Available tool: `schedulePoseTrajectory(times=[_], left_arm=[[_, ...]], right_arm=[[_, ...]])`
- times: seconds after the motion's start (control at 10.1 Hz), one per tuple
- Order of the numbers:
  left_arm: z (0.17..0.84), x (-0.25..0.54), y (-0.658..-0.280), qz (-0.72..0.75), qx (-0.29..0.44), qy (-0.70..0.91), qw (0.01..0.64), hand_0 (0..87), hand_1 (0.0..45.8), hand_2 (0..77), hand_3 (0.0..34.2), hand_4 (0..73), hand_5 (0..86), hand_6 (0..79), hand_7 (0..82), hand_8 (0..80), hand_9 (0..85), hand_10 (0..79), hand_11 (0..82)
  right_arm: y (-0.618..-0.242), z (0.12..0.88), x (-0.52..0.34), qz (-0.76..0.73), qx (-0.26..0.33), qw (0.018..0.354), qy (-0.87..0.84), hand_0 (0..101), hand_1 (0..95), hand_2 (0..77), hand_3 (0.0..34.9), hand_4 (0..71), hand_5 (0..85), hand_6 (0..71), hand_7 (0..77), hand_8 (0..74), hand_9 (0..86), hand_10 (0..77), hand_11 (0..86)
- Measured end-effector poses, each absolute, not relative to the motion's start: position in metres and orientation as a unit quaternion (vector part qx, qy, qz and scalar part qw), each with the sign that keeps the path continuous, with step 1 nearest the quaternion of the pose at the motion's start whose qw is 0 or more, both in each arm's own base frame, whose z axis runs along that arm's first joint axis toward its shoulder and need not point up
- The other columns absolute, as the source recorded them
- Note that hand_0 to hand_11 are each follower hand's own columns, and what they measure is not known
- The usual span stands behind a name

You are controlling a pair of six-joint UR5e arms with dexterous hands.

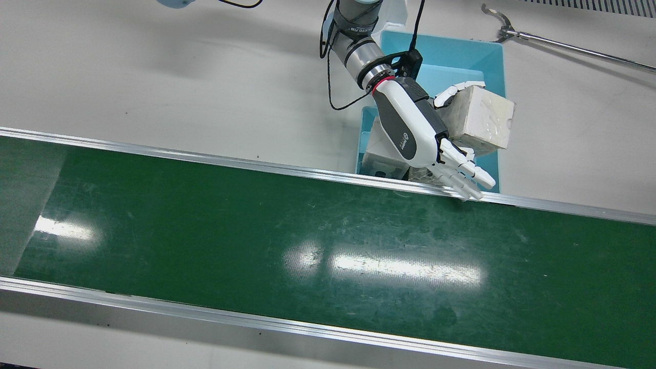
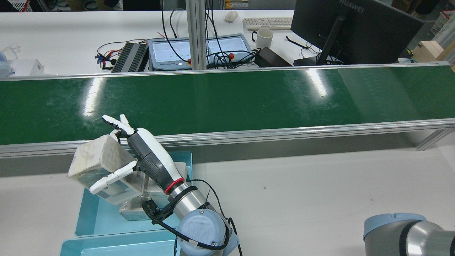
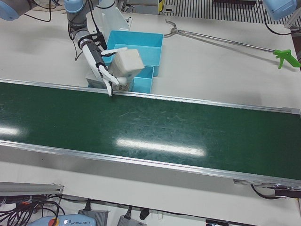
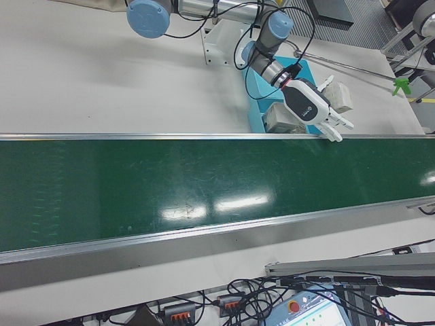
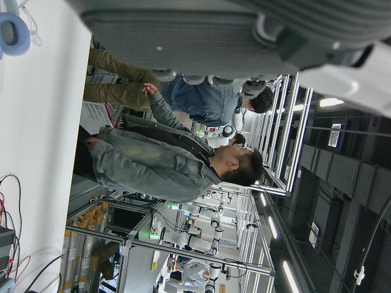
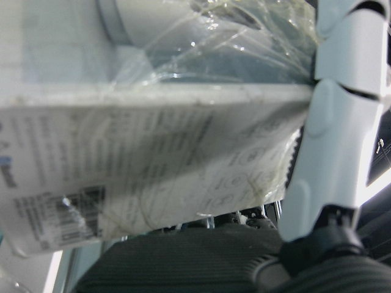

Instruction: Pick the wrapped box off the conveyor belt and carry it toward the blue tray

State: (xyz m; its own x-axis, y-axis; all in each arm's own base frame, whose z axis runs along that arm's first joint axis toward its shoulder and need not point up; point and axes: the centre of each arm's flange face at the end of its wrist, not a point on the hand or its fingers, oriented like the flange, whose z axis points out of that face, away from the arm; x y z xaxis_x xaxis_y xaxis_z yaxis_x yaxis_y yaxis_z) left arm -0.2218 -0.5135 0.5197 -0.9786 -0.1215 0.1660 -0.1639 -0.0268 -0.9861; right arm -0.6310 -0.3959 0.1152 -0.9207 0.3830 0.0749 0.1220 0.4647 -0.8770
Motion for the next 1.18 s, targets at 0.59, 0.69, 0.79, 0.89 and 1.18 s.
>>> schedulePoseTrajectory(times=[0.59, 0.69, 0.79, 0.89, 1.18], left_arm=[[0.520, -0.222, -0.514, 0.709, 0.102, -0.697, 0.015, 0.0, 0.0, 0.5, 0.0, 0.5, 1.1, 0.5, 0.5, 0.5, 0.0, 0.0, 0.5], [0.520, -0.222, -0.514, 0.709, 0.102, -0.697, 0.015, 0.0, 0.0, 0.5, 0.0, 0.5, 1.1, 0.0, 0.5, 0.5, 0.0, 0.5, 0.5], [0.520, -0.222, -0.514, 0.709, 0.102, -0.697, 0.015, 0.0, 0.0, 0.5, 0.0, 0.5, 1.1, 0.0, 0.5, 0.5, 0.0, 0.5, 0.5], [0.520, -0.222, -0.514, 0.709, 0.102, -0.697, 0.015, 0.0, 0.0, 0.5, 0.0, 0.5, 1.1, 0.5, 0.5, 0.5, 0.5, 0.5, 0.0], [0.520, -0.222, -0.514, 0.709, 0.102, -0.697, 0.015, 0.0, 0.0, 0.5, 0.0, 0.5, 1.1, 0.5, 0.5, 0.5, 0.0, 0.5, 0.5]], right_arm=[[-0.391, 0.106, -0.575, 0.465, -0.172, 0.102, -0.863, 47, 13.1, 7.6, 12.9, 13.1, 14.7, 4.4, 23.5, 0.0, 0.0, 0.0, 0.5], [-0.397, 0.114, -0.545, 0.465, -0.165, 0.094, -0.864, 52, 22.9, 11.4, 13.0, 19.1, 21.8, 10.4, 29.5, 7.6, 1.1, 0.0, 0.5], [-0.405, 0.125, -0.510, 0.473, -0.156, 0.090, -0.862, 52, 22.9, 11.4, 13.0, 19.1, 21.8, 10.4, 29.5, 7.6, 1.1, 0.0, 0.5], [-0.415, 0.141, -0.479, 0.487, -0.154, 0.087, -0.855, 57, 30.5, 20.2, 10.8, 26.7, 31.6, 18.5, 37.6, 15.3, 11.4, 0.0, 1.1], [-0.471, 0.217, -0.382, 0.542, -0.139, 0.056, -0.827, 60, 25.6, 39.8, 2.7, 29.5, 52.9, 33.3, 53.5, 30.0, 29.5, 21.3, 19.6]])
